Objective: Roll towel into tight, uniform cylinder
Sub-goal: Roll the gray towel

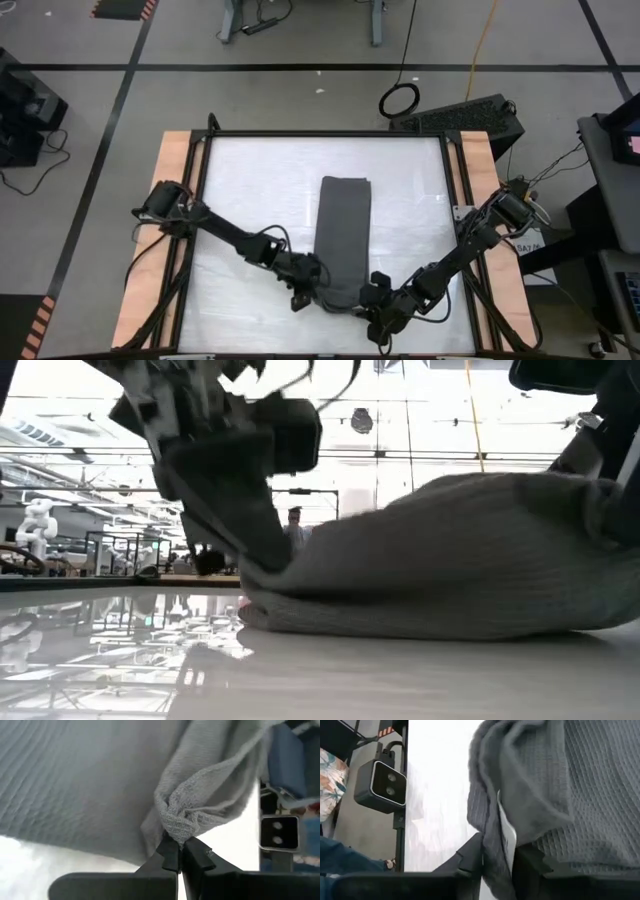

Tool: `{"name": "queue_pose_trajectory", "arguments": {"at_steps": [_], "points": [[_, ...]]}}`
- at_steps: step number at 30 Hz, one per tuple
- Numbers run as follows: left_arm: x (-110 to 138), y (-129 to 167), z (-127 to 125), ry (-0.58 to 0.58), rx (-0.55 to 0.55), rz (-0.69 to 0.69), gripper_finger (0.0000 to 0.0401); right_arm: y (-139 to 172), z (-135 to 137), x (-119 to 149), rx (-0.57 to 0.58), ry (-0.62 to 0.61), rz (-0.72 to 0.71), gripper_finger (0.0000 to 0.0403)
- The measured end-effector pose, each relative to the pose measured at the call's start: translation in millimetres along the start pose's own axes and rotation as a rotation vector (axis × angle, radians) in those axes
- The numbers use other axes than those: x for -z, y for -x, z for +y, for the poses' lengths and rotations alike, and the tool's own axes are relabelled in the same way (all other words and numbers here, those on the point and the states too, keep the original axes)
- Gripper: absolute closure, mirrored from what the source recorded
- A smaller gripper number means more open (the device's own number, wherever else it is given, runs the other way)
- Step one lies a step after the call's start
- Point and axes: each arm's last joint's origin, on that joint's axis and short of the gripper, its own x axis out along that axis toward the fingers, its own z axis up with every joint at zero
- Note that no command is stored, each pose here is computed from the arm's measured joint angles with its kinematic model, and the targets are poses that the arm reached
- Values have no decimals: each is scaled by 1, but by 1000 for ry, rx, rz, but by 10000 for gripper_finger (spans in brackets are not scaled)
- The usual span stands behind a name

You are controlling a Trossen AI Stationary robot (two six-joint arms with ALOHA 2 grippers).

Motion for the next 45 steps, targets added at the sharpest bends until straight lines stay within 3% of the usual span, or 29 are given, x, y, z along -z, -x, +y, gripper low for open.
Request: {"name": "queue_pose_trajectory", "arguments": {"at_steps": [8, 17, 22, 29, 33, 40, 45], "points": [[-8, -8, 21, 114, 46, 58, 398, 0, -3, 2, 35, 10, 22, 270], [-7, -18, 27, 191, 70, 82, 399, 0, -3, 3, 41, 23, 19, 109], [-6, -18, 28, 210, 67, 81, 399, 1, -3, 2, 71, 14, -33, 61], [-6, -19, 28, 216, 65, 83, 399, 4, -3, 4, 117, 15, 57, 67], [-6, -19, 28, 237, 64, 84, 399, 15, 16, 0, 89, 62, 124, 83], [-5, -19, 29, 240, 58, 79, 399, 33, 46, -17, 177, 235, 55, 134], [-5, -19, 29, 250, 58, 77, 399, 20, 49, -12, 142, 304, 75, 184]]}}
